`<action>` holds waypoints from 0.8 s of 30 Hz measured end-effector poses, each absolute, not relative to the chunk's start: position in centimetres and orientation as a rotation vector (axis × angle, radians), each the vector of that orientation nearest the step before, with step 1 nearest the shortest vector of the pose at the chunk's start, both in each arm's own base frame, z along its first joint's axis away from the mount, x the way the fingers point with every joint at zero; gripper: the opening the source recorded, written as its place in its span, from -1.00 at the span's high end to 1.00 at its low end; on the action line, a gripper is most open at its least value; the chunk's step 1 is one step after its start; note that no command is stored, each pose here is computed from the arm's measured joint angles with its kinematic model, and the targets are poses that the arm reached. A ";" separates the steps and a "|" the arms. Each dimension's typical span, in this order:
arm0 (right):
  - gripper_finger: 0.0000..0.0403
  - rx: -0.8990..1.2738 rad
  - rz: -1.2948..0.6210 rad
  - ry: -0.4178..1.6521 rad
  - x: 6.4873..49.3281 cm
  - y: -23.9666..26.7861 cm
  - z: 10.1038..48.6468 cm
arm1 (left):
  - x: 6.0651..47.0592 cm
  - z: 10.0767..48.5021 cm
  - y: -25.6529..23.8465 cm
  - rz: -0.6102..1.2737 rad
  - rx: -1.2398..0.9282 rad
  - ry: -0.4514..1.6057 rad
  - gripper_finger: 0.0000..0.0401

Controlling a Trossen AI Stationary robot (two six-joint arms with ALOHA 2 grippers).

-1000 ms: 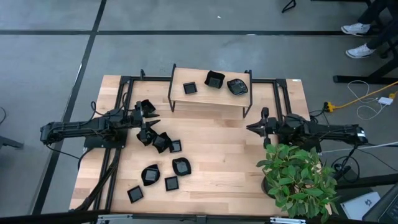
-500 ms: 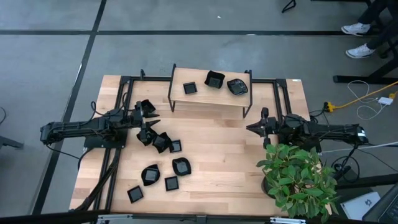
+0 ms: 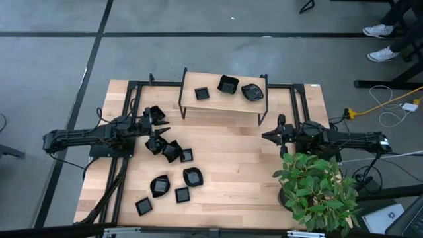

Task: Pick & Place Mini shaped plates
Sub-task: Stack the distorted square plate on top of the distorted square plate on the shelf

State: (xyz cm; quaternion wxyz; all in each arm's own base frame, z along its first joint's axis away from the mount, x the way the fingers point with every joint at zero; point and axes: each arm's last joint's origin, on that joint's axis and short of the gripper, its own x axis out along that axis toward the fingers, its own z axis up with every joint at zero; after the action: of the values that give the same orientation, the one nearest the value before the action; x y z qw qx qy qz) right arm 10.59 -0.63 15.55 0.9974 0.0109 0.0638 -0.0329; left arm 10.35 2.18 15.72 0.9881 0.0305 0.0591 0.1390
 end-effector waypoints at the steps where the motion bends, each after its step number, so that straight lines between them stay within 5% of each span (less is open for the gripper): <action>1: 0.83 0.023 -0.066 0.128 10.6 -0.6 15.5 | 10.3 15.7 2.2 0.279 0.061 0.118 0.48; 24: 0.83 0.022 -0.065 0.128 10.6 -0.6 15.5 | 10.4 16.0 2.2 0.286 -0.065 0.077 0.48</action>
State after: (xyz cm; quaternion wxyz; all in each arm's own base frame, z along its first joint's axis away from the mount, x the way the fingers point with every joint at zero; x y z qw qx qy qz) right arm 10.59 -0.62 15.54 0.9974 0.0110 0.0638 -0.0326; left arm 10.36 2.19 15.99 0.9885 -0.0324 0.0384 0.1423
